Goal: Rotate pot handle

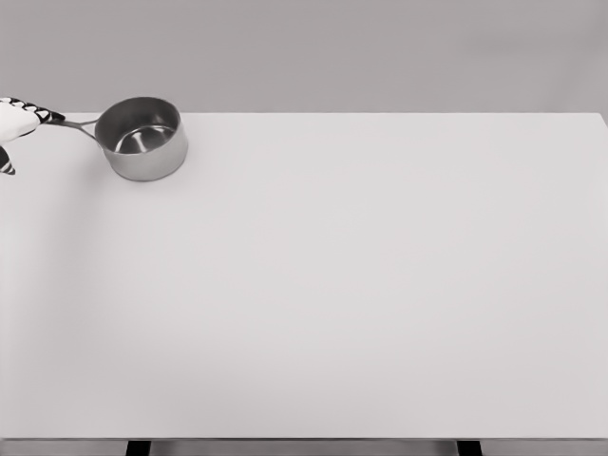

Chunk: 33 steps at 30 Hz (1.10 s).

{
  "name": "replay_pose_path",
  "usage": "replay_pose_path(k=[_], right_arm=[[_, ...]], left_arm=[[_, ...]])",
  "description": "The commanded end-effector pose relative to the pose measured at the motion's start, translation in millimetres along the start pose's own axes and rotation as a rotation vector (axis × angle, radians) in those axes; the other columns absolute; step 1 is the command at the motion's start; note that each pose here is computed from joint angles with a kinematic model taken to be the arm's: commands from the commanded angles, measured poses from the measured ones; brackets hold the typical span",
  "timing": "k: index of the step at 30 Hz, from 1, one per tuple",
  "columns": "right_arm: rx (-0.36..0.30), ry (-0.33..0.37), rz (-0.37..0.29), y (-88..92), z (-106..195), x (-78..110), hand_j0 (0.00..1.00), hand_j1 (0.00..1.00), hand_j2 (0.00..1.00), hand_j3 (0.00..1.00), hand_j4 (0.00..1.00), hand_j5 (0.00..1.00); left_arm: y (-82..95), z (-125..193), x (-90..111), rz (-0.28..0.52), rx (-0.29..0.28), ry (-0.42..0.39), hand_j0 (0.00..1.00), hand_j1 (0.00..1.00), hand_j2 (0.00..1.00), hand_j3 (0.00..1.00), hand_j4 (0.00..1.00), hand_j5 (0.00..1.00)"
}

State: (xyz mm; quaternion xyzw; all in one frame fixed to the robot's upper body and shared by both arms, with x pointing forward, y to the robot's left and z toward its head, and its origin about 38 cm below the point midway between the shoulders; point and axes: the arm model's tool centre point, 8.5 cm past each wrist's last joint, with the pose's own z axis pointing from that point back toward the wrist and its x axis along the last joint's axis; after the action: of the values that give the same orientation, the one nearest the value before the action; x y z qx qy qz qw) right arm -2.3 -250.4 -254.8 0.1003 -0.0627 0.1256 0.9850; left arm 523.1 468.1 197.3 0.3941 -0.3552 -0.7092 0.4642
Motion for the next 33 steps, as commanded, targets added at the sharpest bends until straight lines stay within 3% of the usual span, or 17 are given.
replay_pose_path(k=[1,33], right_arm=[[0.002,0.0,0.0,0.1,0.0,0.0,1.0,1.0,1.0,1.0,1.0,1.0],[0.0,0.0,0.0,0.0,0.0,0.0,1.0,1.0,1.0,1.0,1.0,1.0]], left_arm=[[0.9,0.6,-0.7,0.003,0.005,0.0,1.0,1.0,1.0,1.0,1.0,1.0],[-5.1,6.8,-6.9,-0.002,-0.009,-0.004,1.0,1.0,1.0,1.0,1.0,1.0]])
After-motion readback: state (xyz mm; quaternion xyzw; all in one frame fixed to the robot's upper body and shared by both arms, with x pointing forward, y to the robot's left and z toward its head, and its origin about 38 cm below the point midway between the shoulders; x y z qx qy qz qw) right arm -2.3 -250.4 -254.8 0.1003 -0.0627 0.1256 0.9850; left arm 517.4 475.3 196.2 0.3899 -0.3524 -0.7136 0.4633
